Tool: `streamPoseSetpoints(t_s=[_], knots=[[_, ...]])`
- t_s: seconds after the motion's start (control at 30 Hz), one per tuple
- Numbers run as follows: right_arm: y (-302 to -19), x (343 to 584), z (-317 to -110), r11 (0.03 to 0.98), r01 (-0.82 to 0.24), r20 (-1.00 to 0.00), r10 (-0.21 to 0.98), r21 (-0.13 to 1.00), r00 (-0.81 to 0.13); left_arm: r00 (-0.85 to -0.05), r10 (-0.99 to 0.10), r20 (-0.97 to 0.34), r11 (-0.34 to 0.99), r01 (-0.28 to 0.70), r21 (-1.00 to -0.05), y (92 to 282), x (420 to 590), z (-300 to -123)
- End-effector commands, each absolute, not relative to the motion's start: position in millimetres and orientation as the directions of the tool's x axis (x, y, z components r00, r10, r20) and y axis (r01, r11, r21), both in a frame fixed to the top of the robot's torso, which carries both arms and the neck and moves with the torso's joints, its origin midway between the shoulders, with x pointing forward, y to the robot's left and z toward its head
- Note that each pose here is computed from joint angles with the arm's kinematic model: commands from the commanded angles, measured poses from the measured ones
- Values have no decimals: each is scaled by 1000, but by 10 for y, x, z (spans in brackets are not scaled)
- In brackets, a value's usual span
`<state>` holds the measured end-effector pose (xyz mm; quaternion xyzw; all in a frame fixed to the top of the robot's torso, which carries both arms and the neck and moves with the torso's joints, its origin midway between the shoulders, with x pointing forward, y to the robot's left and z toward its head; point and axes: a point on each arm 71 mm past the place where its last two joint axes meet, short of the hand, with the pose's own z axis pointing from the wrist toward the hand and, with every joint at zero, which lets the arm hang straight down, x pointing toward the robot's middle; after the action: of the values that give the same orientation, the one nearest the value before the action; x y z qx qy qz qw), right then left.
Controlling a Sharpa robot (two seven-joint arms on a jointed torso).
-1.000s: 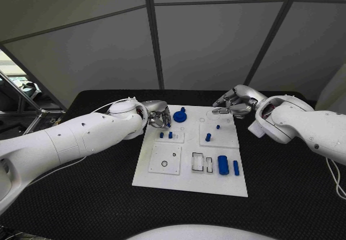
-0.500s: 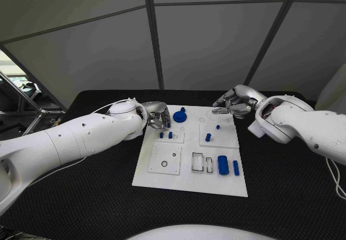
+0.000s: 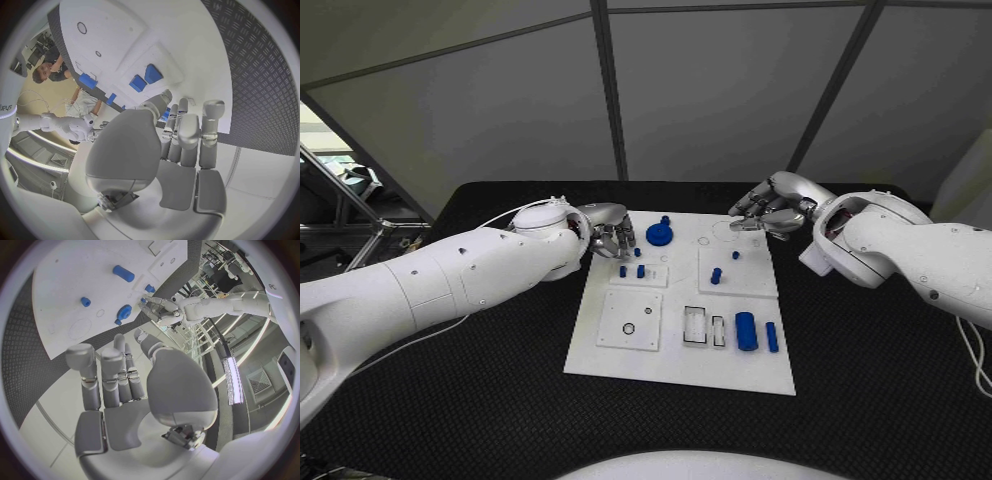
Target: Assemble the parts on the task board
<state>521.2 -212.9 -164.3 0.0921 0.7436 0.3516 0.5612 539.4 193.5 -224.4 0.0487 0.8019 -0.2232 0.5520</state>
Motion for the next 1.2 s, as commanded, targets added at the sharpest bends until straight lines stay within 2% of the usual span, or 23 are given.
streamPoseSetpoints(t_s=[0.03, 0.13, 0.3, 0.47, 0.57, 0.73, 0.87, 1.2], knots=[[-2137, 5208, -1643, 803, -305, -848, 417, 512, -326, -342, -205, -917, 895, 314, -317, 1979, 5418, -2168], [-2136, 5196, -1648, 837, -343, -895, 336, 427, -293, -336, -280, -899, 884, 276, -378, 2072, 5428, -2107], [-2117, 5154, -1700, 879, -403, -961, 182, 254, -210, -369, -519, -771, 786, 147, -600, 2313, 5391, -2020], [-2101, 5119, -1784, 896, -419, -985, 93, 148, -148, -362, -741, -566, 592, 46, -805, 2485, 5304, -1936], [-2086, 5108, -1830, 901, -419, -989, 64, 115, -134, -347, -836, -426, 456, -4, -890, 2551, 5242, -1906], [-2030, 5101, -1890, 901, -424, -991, 39, 92, -132, -334, -913, -233, 260, -36, -965, 2583, 5133, -1884], [-1984, 5100, -1931, 900, -428, -990, 31, 89, -140, -331, -930, -158, 182, -42, -982, 2573, 5086, -1870], [-1890, 5094, -2030, 895, -436, -987, 25, 93, -159, -332, -938, -99, 121, -47, -992, 2548, 5034, -1864]])
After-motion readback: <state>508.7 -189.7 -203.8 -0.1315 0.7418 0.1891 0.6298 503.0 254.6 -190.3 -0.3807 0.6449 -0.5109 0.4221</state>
